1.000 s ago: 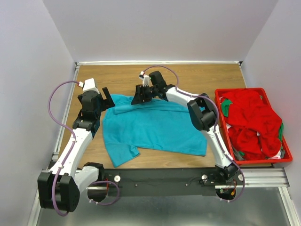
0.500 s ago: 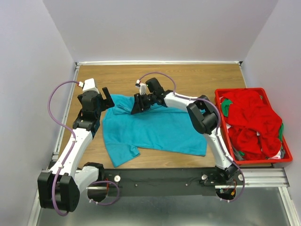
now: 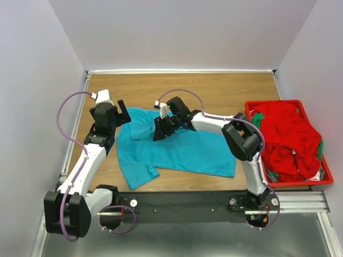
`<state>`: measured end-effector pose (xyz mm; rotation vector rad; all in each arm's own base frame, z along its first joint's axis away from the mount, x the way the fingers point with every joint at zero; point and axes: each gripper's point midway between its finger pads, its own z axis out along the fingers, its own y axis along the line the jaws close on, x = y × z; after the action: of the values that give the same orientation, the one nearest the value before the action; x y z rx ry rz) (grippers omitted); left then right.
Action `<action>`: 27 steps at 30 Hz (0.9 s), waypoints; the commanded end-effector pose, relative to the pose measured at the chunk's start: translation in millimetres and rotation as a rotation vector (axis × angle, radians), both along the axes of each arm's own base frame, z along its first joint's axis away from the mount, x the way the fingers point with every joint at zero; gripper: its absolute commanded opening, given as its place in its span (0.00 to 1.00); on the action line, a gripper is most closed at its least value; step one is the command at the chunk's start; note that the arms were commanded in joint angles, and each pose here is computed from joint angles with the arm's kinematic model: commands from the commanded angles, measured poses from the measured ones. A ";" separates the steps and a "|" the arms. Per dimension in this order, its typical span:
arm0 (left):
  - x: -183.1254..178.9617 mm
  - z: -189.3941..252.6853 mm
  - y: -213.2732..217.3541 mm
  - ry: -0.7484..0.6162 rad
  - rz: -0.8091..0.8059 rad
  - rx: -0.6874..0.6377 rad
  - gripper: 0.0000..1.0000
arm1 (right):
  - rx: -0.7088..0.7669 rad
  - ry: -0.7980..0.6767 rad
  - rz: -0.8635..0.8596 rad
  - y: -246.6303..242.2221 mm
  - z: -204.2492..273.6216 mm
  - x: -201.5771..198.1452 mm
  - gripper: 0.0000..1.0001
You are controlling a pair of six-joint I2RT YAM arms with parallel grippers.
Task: Fold and stack the t-shirts
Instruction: Fold the tshirt
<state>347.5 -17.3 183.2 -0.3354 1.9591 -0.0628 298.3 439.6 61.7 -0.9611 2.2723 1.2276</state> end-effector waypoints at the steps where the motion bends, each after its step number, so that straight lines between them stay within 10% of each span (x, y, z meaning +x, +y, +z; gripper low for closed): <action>1: 4.3 1.6 -1.2 -0.001 -0.008 -0.004 0.97 | -0.101 -0.132 -0.135 -25.5 2.4 21.0 0.51; 14: -17.9 -80.4 -31.8 0.289 -0.056 -0.184 0.89 | -0.281 -0.304 -0.647 -202.5 47.0 76.3 0.51; 27: -23.6 -125.4 -54.9 0.341 -0.053 -0.362 0.77 | -0.318 -0.313 -0.724 -243.0 44.0 61.1 0.51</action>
<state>316.3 -60.6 57.3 -0.5345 2.3328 -0.3184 361.7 208.7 103.4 -0.3306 2.2763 0.4339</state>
